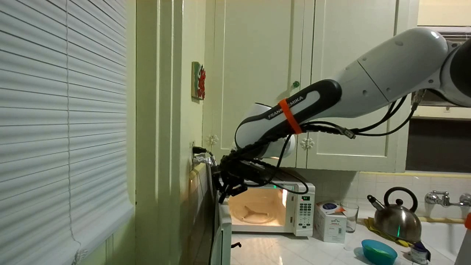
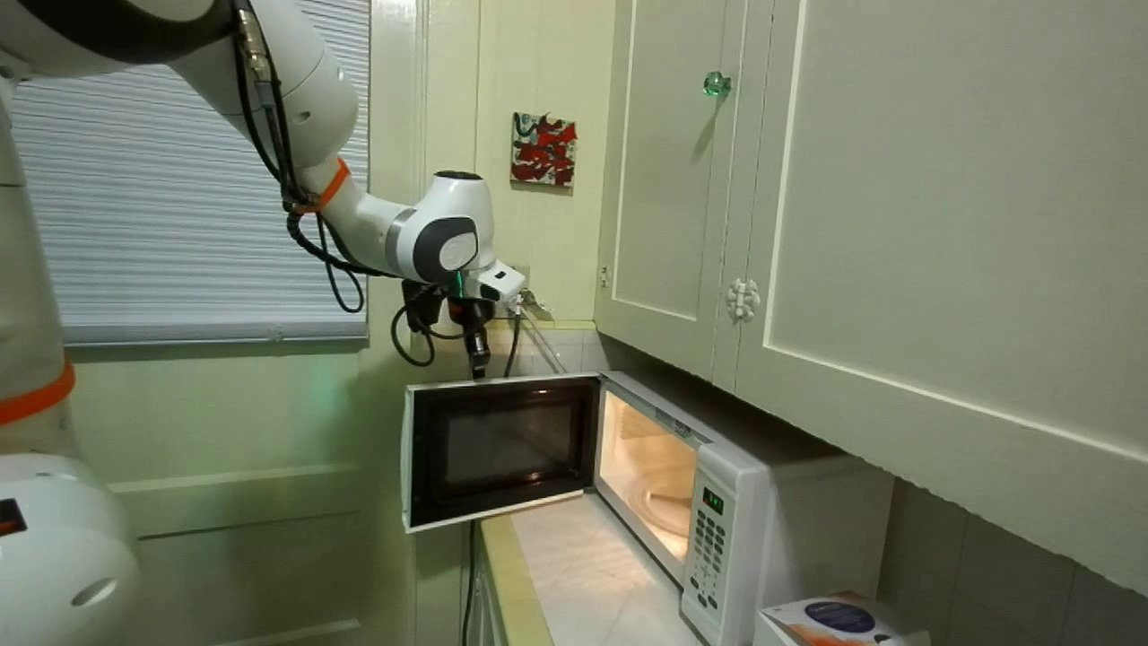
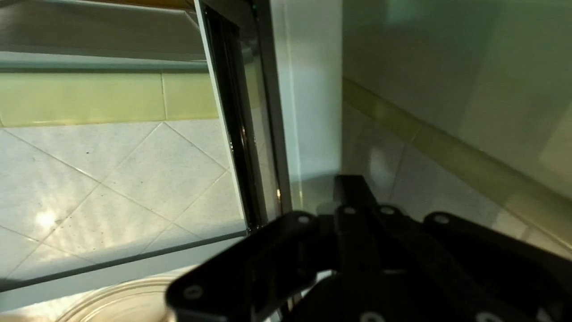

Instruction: Close the microwave door.

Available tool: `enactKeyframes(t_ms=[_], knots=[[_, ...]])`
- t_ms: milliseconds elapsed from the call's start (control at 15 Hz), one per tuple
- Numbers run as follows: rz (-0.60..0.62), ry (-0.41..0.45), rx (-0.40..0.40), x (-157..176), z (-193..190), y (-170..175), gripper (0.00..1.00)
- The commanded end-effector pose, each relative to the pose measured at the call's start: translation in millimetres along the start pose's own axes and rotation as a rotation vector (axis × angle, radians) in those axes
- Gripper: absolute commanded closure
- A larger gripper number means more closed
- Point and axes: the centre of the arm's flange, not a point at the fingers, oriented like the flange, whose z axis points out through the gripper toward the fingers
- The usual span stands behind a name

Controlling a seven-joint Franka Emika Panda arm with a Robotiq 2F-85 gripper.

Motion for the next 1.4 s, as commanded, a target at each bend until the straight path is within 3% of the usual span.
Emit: enactKeyframes(t_ms=[0,200,400,667,1333], knots=[[0.086,0.011,-0.039,-6,-24,30,1.00],[0.074,-0.005,-0.009,-9,-36,34,1.00],[0.066,-0.034,0.113,-19,-46,13,1.00],[0.095,-0.114,0.189,-36,-24,9,1.00],[0.112,-0.137,0.128,-40,13,37,1.00]])
